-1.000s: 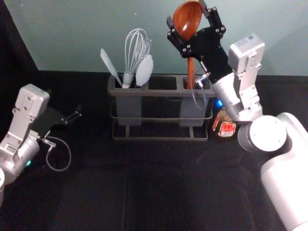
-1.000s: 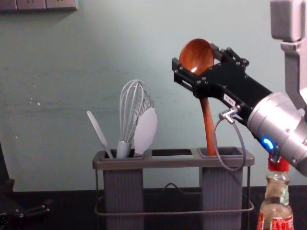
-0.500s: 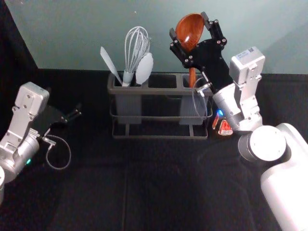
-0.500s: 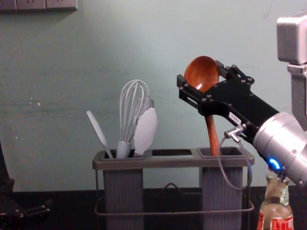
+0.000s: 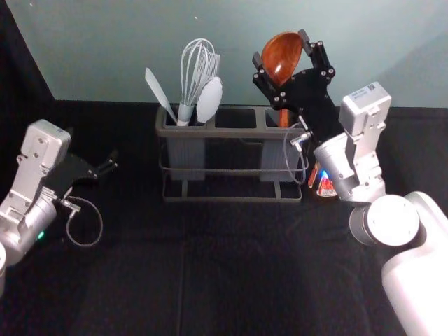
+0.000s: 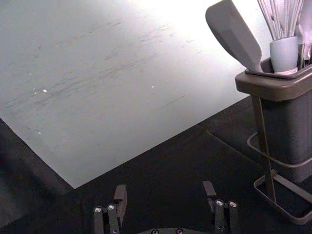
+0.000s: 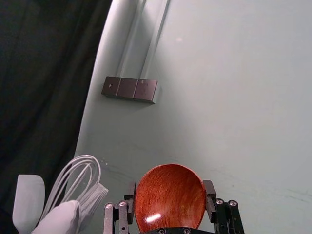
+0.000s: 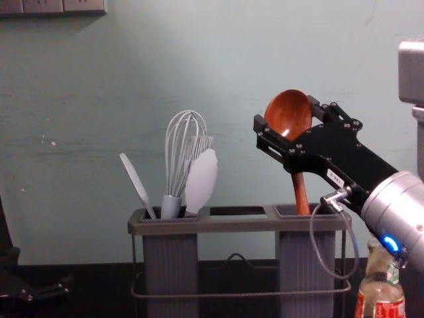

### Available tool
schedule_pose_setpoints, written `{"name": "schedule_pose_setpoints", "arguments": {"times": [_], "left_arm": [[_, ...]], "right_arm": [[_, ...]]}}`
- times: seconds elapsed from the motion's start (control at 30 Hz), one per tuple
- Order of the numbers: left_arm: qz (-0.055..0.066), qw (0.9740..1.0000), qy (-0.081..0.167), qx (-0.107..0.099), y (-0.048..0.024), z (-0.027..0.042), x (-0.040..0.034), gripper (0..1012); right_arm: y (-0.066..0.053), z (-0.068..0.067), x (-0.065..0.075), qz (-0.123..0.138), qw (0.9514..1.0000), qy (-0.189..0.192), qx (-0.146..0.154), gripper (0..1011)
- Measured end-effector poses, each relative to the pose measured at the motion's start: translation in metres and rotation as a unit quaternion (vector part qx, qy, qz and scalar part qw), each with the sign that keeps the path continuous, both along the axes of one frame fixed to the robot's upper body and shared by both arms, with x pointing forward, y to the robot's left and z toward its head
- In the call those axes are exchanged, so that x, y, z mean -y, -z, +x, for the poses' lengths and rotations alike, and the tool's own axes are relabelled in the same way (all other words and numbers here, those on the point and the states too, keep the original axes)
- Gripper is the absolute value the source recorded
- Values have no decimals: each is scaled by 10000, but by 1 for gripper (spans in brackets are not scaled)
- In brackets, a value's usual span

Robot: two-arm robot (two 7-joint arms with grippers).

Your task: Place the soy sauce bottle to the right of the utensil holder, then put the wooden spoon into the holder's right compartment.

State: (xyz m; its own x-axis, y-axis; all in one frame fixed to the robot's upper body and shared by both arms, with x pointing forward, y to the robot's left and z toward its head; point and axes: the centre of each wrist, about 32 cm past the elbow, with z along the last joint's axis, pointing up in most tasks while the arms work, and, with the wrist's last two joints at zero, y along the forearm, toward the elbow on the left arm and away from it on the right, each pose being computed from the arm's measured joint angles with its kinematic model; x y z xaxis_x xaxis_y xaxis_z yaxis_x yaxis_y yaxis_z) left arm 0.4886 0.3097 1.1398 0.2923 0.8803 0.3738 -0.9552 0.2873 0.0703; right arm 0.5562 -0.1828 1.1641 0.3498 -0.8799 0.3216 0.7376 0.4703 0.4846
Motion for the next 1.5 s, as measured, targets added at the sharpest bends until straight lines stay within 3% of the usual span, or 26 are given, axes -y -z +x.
{"name": "schedule_pose_setpoints", "arguments": {"times": [0.87, 1.5], "left_arm": [[0, 10000, 0, 0, 0, 0, 0, 1011], [0, 10000, 0, 0, 0, 0, 0, 1011]], "right_arm": [[177, -125, 31, 71, 9999, 20, -127, 838], [202, -133, 3, 82, 9999, -16, -142, 838]]}}
